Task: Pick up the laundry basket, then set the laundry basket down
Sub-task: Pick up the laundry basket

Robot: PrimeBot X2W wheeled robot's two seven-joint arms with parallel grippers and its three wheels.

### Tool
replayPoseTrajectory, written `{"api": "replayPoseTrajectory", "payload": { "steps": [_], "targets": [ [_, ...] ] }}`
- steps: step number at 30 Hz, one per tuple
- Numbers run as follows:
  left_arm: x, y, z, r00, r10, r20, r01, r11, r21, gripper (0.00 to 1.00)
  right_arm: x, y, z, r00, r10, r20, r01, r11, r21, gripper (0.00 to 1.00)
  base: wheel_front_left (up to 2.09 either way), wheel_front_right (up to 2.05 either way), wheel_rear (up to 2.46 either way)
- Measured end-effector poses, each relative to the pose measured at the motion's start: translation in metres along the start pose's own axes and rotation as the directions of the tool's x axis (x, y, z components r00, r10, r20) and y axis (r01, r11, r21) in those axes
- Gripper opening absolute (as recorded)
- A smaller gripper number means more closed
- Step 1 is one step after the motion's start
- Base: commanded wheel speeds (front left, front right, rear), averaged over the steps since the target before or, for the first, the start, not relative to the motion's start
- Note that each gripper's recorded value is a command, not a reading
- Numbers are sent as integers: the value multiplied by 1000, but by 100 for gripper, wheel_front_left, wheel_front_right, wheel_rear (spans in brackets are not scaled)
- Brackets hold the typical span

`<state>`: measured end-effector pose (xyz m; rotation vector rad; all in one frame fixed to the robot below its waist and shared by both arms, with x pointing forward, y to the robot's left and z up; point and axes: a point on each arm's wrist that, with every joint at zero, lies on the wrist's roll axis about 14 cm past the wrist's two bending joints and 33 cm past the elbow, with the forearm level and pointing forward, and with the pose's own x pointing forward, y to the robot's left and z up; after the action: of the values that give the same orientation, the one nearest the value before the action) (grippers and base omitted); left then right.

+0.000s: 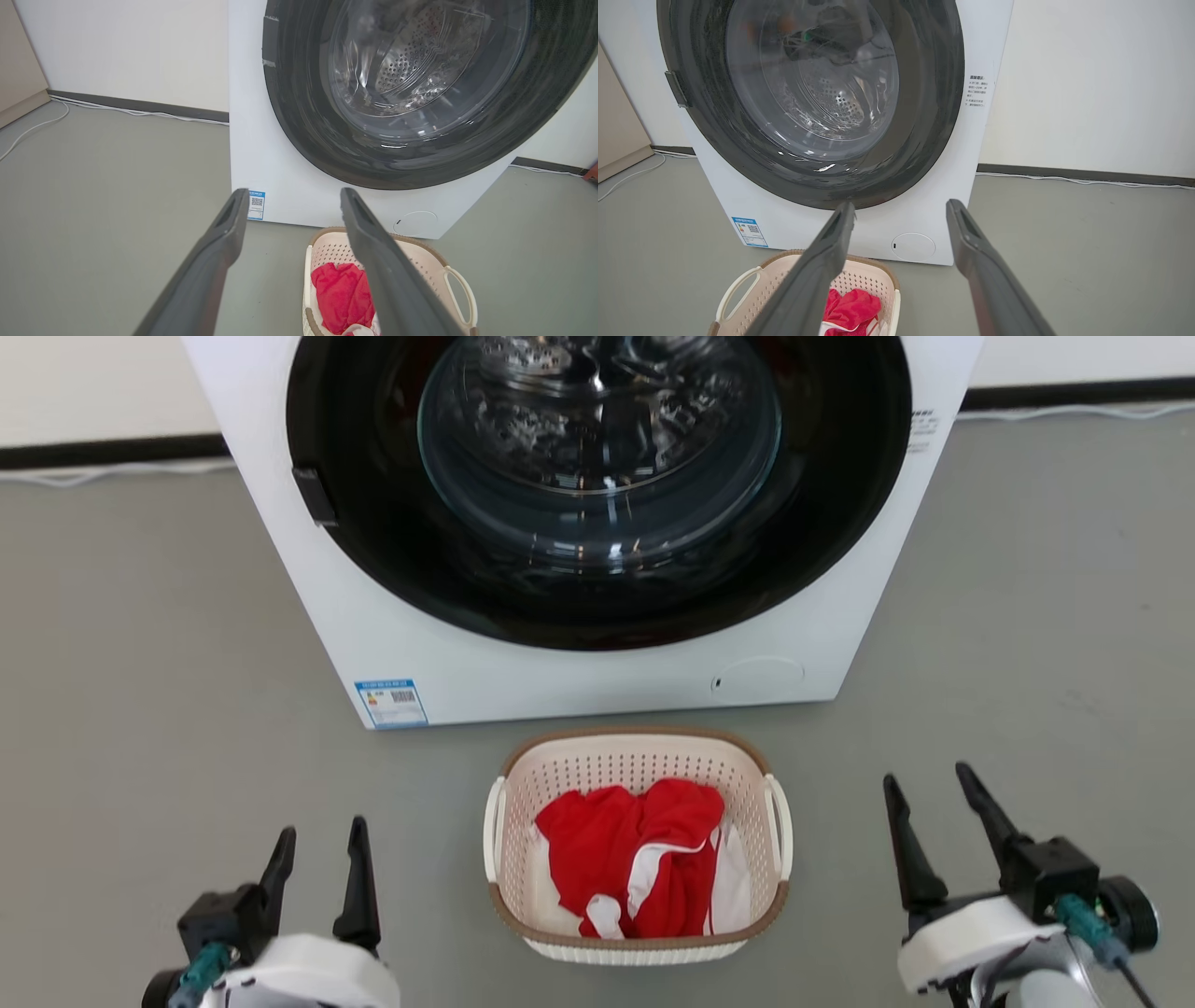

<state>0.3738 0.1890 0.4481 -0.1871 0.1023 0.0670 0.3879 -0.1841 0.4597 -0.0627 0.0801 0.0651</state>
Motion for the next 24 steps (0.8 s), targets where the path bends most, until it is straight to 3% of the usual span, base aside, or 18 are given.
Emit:
{"api": "replayPoseTrajectory", "payload": {
  "steps": [11,24],
  "targets": [
    [43,-14,-21,997,-35,-68,34,999,-4,100,43,3,-18,999,10,-50,-9,999,31,100,0,0,0],
    [106,-25,-100,952,-71,-297,76,997,8,100,109,21,-103,955,71,-288,-62,997,41,100,0,0,0]
  ]
}}
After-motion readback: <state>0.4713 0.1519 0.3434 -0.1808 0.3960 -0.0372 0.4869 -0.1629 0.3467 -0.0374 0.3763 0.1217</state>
